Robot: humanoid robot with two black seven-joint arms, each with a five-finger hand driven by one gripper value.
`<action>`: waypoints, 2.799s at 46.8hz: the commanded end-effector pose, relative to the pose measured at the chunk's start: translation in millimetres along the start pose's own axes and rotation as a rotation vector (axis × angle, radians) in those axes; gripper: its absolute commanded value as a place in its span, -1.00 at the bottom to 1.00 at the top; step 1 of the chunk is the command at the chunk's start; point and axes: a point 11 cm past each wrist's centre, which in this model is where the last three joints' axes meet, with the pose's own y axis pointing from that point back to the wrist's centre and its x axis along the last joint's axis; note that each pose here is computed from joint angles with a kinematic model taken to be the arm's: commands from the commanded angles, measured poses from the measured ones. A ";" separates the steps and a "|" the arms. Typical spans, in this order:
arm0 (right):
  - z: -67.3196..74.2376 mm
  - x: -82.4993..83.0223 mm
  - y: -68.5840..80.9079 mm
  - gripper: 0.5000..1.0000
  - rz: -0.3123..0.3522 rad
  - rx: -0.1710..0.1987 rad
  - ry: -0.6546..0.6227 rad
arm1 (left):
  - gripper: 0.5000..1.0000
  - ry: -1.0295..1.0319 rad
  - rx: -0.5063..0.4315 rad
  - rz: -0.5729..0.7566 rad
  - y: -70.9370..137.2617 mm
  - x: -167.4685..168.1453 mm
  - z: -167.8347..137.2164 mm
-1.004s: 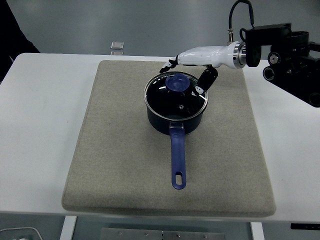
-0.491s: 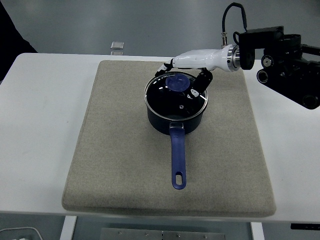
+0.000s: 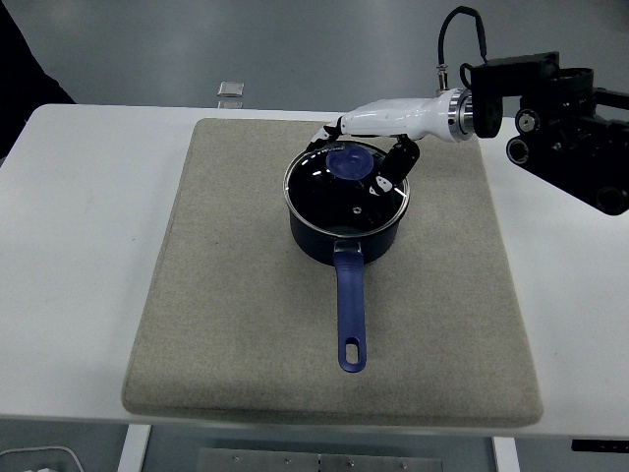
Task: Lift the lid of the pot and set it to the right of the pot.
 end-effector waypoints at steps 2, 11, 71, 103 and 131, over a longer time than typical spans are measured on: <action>-0.9 0.2 0.3 0.60 -0.003 0.003 0.002 | 1.00 0.001 0.000 0.000 0.0 0.0 0.0; -2.5 -1.9 -1.0 0.47 -0.018 0.007 0.000 | 1.00 -0.001 0.000 0.000 0.0 0.0 -0.1; -2.9 -4.2 -0.8 -1.00 -0.103 -0.024 0.073 | 1.00 -0.001 0.000 0.000 0.0 0.0 -0.1; -5.1 8.9 2.4 -1.00 -0.083 -0.029 0.097 | 1.00 0.001 0.000 0.000 0.0 0.0 0.0; 3.5 42.9 16.8 -1.00 -0.031 -0.085 0.124 | 1.00 0.001 0.000 0.000 0.0 0.0 0.0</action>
